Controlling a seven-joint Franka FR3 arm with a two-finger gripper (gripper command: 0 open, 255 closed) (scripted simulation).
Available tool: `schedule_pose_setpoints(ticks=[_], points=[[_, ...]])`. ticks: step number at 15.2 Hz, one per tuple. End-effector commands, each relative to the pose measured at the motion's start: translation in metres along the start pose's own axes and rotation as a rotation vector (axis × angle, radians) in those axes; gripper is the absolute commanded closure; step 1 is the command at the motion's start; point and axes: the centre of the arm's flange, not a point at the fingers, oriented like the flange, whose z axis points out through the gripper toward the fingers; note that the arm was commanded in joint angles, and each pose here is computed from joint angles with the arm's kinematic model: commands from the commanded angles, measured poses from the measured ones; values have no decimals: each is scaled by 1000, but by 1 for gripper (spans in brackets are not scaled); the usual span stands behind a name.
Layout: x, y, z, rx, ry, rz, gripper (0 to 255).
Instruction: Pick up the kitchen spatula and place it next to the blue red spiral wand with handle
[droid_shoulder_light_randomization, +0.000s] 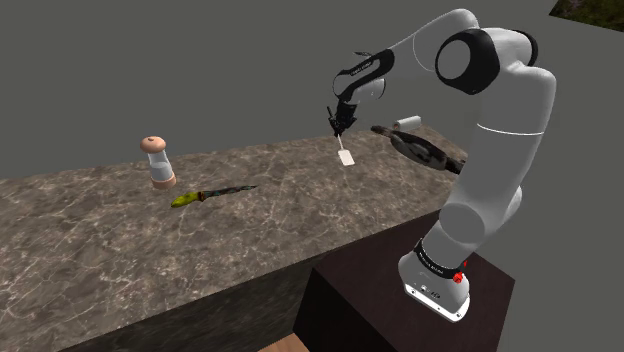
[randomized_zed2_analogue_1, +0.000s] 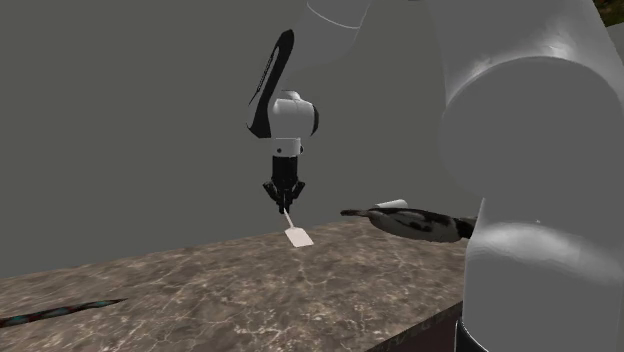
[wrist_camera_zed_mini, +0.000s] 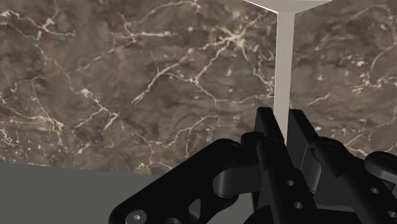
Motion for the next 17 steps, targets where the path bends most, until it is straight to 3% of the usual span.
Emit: schedule_pose_setpoints(ticks=[1,17], points=[[-10,-23,1,0,0,1,255],[-91,-218,-4,0,0,1,255]])
